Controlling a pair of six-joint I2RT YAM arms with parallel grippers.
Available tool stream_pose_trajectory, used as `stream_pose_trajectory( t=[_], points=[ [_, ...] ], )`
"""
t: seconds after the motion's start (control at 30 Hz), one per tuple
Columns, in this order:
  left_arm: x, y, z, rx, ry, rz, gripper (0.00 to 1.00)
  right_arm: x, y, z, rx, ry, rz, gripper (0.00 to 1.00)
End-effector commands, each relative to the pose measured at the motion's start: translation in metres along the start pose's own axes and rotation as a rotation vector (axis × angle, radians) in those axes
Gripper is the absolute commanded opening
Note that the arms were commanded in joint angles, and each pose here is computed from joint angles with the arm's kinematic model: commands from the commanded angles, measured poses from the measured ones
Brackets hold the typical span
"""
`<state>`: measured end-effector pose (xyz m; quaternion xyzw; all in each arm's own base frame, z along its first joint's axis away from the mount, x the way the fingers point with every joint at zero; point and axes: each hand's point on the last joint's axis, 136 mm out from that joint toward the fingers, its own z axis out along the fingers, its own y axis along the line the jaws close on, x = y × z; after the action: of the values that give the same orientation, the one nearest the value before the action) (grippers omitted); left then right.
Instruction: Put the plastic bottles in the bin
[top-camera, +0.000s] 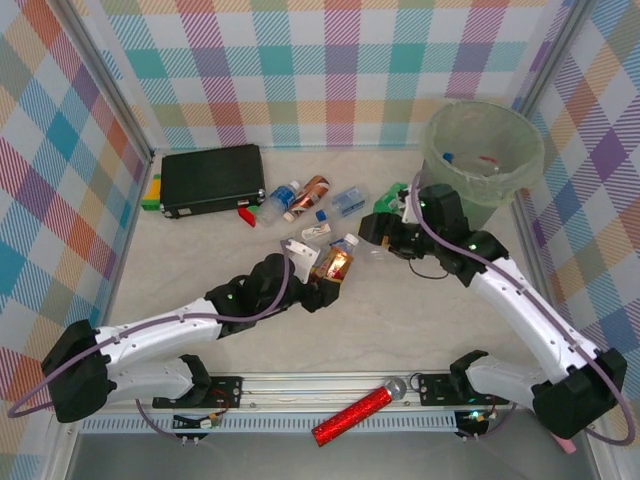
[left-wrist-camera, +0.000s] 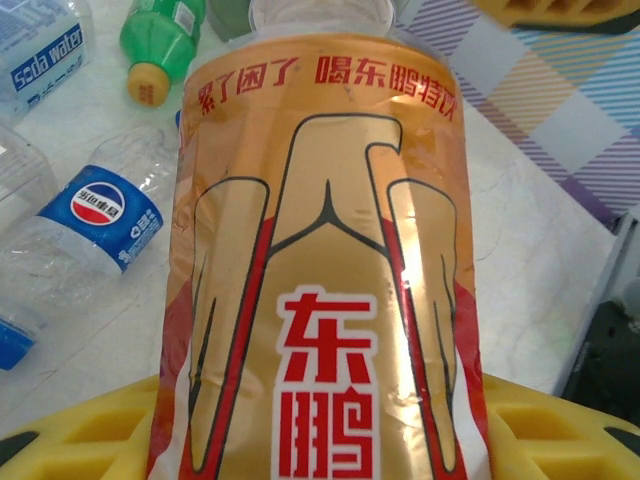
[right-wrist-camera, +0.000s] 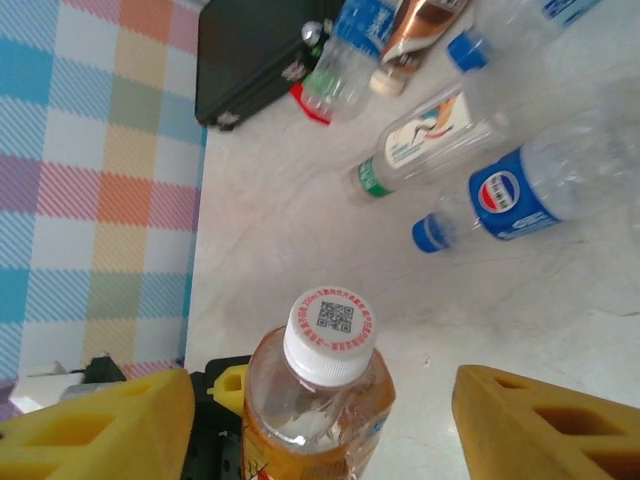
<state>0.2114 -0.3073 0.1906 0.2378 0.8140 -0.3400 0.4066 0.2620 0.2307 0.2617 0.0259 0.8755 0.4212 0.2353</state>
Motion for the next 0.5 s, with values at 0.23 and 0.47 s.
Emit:
stream_pose_trajectory(
  t=[0.23, 0.47],
  points=[
    [-0.018, -0.014, -0.02, 0.072, -0.07, -0.023, 0.5, 0.014, 0.032, 0.033, -0.057, 0.098, -0.039, 0.59],
    [-0.019, -0.013, -0.024, 0.065, -0.075, -0.023, 0.5, 0.017, 0.047, 0.035, -0.081, 0.116, -0.059, 0.36]
  ],
)
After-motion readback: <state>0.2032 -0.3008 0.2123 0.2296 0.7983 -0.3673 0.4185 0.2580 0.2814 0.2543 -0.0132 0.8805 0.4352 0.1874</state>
